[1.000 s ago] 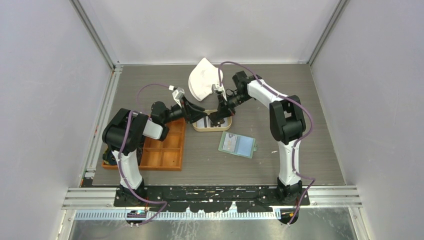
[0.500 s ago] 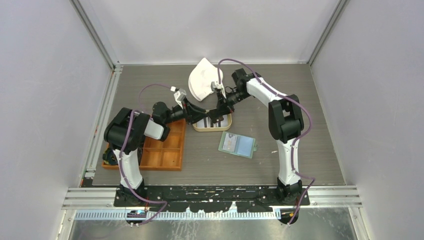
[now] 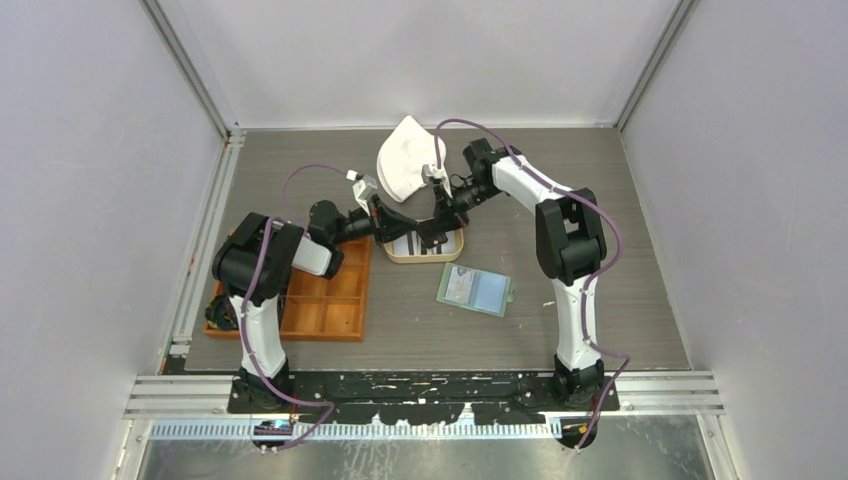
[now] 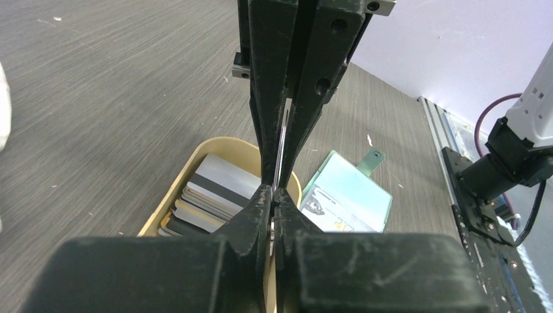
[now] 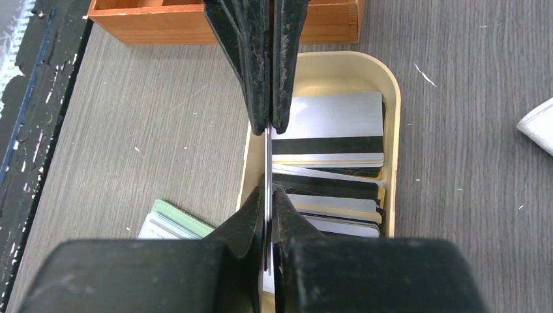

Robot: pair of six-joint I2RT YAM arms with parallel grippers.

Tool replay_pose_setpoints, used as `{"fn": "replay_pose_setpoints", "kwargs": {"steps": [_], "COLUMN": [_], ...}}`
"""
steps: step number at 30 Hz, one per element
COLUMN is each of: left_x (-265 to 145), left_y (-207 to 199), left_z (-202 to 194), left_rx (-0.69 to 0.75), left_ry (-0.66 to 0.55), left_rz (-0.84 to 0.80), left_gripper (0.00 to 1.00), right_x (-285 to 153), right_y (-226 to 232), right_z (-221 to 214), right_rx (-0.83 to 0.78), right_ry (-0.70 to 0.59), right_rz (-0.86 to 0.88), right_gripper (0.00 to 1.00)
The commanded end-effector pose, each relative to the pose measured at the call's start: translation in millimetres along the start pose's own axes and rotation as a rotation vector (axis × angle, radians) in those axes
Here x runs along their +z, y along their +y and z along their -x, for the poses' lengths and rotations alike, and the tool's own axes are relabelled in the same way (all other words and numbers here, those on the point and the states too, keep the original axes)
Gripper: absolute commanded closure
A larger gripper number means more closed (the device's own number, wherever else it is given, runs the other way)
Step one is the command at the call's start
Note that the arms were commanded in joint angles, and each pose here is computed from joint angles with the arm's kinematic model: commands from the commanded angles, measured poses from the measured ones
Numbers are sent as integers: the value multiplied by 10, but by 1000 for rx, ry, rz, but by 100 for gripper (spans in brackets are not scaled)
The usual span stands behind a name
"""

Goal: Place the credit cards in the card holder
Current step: Pick up the credit card from the storage box.

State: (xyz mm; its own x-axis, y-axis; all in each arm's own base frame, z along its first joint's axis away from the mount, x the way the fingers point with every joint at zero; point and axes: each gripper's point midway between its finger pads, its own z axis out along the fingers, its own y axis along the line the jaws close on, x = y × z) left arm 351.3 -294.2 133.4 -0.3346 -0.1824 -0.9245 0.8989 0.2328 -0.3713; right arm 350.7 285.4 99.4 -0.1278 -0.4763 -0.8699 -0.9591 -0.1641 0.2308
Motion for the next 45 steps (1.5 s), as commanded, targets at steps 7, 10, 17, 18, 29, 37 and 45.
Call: {"fn": "replay_pose_setpoints", "kwargs": {"steps": [7,10,17,18,29,37,45], "left_x": [69,69,71,71,82,90,20], "left_y": [-87,-86,-80,-80,-72,-70,49], "left_z": [120,112,100,101,84,72,112], "left_rx": [76,72,69,69,56,53,69], "left_ry": [-22,-20,-18,-18,-13,-8,-38], "left_rz": [-71,-72,-74,-74,-81,-88,-12], "left_gripper": [87,85,87,88,91,100,100], "right_x": [-37,-39,-46,-48,-44,-37,-28], "right_y": [-44,-43,-40,-41,-50,-63,-174], "right_z": [170,180,200,201,192,199,90], "right_rx": [-42,-42,-43,-42,-37,-32,0], "right_ry": [-30,-32,-34,-35,-35,-36,4], "right_rz": [-5,-5,-6,-6,-6,-6,-50], "right_gripper": [98,98,98,98,98,97,82]}}
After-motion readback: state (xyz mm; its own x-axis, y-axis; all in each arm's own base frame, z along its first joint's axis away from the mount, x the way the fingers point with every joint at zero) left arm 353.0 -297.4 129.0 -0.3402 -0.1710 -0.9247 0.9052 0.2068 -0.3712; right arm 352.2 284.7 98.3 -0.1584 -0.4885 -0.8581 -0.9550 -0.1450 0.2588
